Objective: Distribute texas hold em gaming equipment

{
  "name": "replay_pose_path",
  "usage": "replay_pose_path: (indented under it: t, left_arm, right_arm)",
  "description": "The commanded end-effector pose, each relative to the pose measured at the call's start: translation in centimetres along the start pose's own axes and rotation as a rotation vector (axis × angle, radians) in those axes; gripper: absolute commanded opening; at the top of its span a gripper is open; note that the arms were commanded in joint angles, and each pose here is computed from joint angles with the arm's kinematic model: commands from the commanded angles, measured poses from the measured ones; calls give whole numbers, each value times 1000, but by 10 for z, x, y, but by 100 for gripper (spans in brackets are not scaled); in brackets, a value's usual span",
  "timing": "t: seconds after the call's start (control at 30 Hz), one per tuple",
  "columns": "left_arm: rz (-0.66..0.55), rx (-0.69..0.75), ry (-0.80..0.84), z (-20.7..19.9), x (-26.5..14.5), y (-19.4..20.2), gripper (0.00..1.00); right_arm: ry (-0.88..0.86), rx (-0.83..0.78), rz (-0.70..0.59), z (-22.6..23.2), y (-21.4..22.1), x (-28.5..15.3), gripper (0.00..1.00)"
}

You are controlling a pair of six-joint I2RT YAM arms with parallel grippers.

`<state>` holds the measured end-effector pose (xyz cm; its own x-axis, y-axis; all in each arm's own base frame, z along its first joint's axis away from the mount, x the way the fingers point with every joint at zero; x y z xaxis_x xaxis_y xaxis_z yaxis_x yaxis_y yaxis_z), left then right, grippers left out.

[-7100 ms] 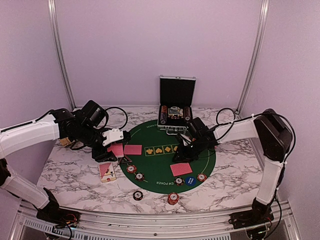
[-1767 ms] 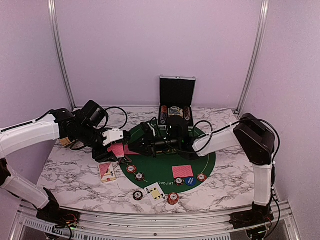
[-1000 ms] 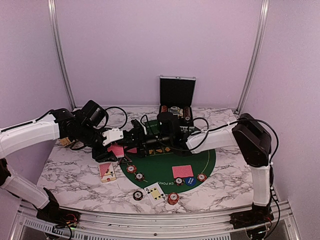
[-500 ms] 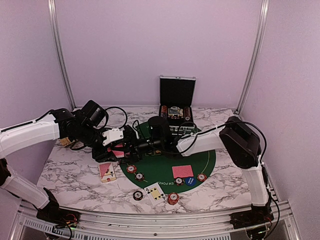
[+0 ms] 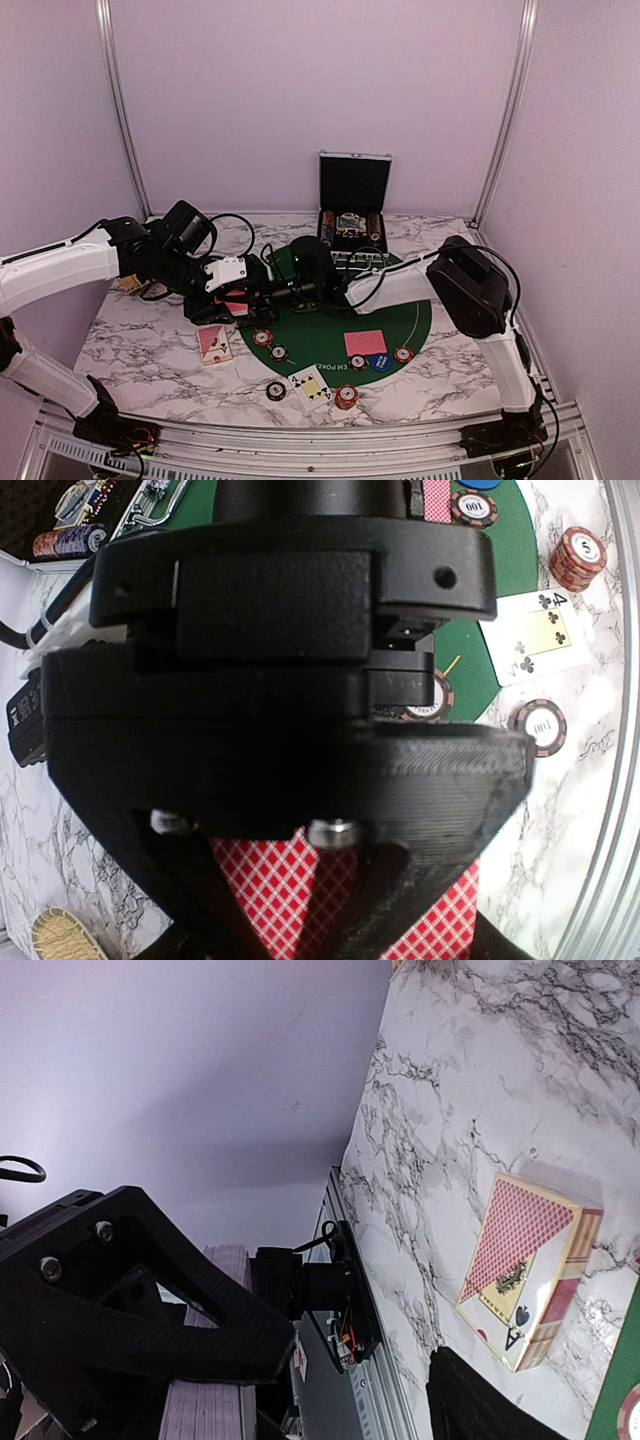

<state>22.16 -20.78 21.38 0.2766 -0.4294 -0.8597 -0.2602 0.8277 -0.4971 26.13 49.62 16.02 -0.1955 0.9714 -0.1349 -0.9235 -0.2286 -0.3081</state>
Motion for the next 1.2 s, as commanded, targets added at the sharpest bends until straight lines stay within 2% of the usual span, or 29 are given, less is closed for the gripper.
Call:
replay_pose_path:
  t: [0.0,0.17,0.73,1.17]
  left_arm:
    - [-18,-4,8,0,-4,-2,0]
    - [-18,-6,5,0,-5,-2,0]
    - [-14,-8,8,0,-4,1,0]
    - [-12,-10,13,0,-2,1,0]
  right_arm:
    - [25,22,-30,-4,-2,-13,72]
    - [37,19,-47,-3,-3,-25,63]
    - [76,-31,-61,8,-8,-47,51]
    - [67,-58,-76,24,-12,-58,29]
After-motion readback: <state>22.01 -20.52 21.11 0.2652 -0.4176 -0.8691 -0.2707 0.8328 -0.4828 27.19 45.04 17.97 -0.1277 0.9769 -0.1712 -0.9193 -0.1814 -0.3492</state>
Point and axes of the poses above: each gripper's point midway between its finger pads, its own x axis out along the fingers, its own z axis along the line the jaws close on, y = z × x, the point moved 7 cm from there along -x, back along the fingers, and after that the axes turned 8 degrees about -x, right-handed, at the moved point
